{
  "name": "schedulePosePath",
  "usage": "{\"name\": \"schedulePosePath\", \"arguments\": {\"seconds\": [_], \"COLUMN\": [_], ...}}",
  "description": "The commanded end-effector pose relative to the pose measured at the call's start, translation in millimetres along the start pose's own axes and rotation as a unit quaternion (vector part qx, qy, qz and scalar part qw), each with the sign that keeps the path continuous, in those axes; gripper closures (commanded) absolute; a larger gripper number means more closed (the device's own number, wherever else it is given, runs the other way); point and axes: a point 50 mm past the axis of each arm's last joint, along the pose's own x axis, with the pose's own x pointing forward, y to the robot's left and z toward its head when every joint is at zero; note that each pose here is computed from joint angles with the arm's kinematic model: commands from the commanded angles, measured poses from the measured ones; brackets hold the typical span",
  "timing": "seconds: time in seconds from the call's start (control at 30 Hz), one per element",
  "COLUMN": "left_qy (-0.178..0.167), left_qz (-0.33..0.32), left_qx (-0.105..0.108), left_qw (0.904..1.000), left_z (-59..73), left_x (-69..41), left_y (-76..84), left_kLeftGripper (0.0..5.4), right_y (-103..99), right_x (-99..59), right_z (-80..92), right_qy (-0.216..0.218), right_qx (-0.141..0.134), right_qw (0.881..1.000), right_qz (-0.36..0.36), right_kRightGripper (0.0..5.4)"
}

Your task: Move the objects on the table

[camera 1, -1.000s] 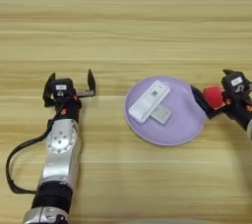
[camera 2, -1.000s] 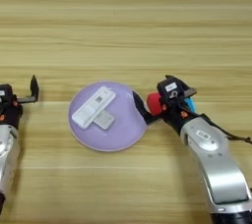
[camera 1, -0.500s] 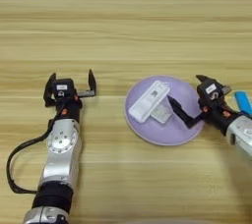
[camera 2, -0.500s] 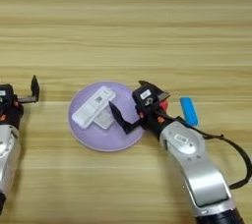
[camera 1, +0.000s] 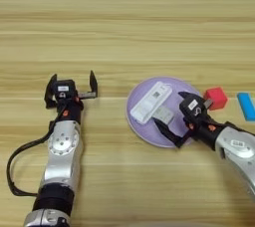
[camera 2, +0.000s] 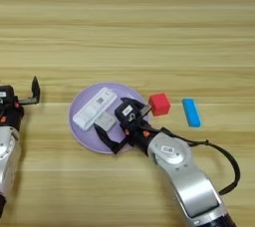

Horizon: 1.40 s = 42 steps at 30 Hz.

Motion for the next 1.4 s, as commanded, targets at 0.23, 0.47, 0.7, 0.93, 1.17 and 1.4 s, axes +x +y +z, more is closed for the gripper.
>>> {"name": "schedulePosePath", "arguments": {"seconds": [0.23,0.47,0.7,0.93,1.17,1.4], "left_qy": [-0.006,-0.006,-0.006,-0.006,-0.005,-0.004], "left_qz": [0.000,0.000,0.001,0.000,0.000,0.000], "left_qx": [0.004,0.003,0.003,0.002,0.002,0.002], "left_qw": [1.0000,1.0000,1.0000,1.0000,1.0000,1.0000], "left_z": [2.1,2.1,2.2,2.1,1.7,1.3], "left_x": [1.6,1.1,1.1,1.3,1.7,1.9], "left_y": [-1.8,-2.3,-2.7,-3.6,-4.0,-4.4], "left_kLeftGripper": [0.00,0.00,0.00,0.00,0.00,0.00], "right_y": [2.3,3.3,3.6,1.9,-0.9,-2.4], "right_x": [6.0,9.3,9.8,9.5,9.1,8.8], "right_z": [-14.6,-15.4,-19.3,-19.7,-18.5,-16.1], "right_qy": [0.049,0.053,0.069,0.074,0.075,0.072], "right_qx": [0.013,0.015,0.021,0.023,0.022,0.020], "right_qw": [0.999,0.998,0.997,0.997,0.997,0.997], "right_qz": [0.014,0.020,0.020,0.020,0.015,0.013], "right_kRightGripper": [0.05,0.05,0.05,0.38,1.08,1.79]}}
